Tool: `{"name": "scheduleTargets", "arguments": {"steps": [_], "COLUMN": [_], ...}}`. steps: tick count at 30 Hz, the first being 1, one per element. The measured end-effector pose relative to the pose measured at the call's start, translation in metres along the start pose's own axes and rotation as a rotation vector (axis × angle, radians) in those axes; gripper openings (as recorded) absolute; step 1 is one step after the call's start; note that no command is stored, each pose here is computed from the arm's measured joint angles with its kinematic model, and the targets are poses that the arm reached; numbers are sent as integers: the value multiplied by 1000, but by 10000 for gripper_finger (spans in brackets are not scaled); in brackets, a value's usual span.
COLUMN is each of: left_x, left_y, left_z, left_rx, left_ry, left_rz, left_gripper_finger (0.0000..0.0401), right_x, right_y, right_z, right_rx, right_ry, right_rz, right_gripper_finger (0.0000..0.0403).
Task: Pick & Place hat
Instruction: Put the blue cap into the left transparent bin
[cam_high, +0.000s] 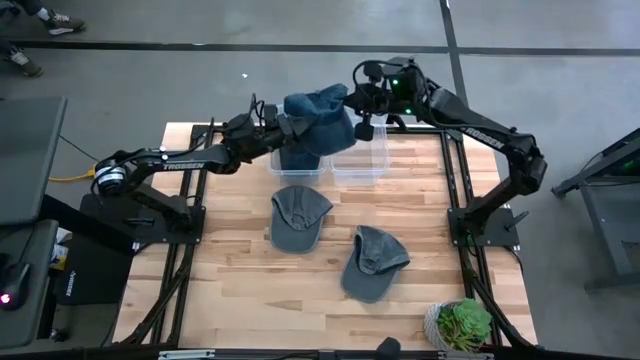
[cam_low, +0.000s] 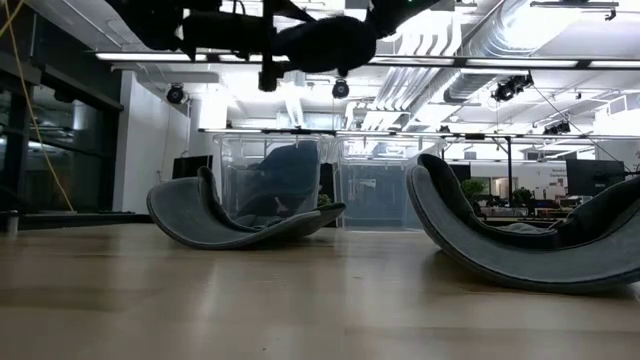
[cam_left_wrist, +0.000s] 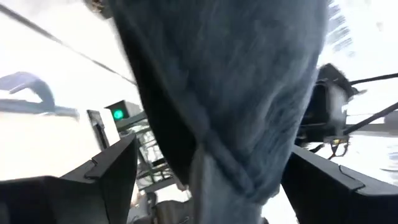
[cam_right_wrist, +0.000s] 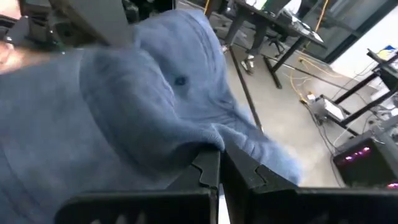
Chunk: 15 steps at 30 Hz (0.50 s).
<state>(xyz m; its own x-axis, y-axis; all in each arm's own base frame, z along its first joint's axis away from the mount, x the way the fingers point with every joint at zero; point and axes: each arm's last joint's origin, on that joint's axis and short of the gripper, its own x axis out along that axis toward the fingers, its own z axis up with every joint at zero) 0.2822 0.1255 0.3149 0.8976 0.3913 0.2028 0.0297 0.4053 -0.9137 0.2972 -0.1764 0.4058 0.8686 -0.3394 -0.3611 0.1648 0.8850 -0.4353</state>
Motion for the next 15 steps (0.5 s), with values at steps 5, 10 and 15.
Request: {"name": "scheduleTargets", "arguments": {"steps": [5,10,15], "left_x": [0,0,0], "left_y": [1,2,3], "left_z": [0,0,1], "left_rx": [3,3,5], "left_ry": [1,-34,-37], "left_rz": [5,26,31], "left_gripper_finger": [315,312,269], "right_x": [10,9,9], "right_y": [2,7,7], "right_z": [-5,-6,-6], "right_rx": [5,3,4], "right_ry": [16,31,26], "right_rz": [32,71,88], "right_gripper_finger": [0,0,0]}}
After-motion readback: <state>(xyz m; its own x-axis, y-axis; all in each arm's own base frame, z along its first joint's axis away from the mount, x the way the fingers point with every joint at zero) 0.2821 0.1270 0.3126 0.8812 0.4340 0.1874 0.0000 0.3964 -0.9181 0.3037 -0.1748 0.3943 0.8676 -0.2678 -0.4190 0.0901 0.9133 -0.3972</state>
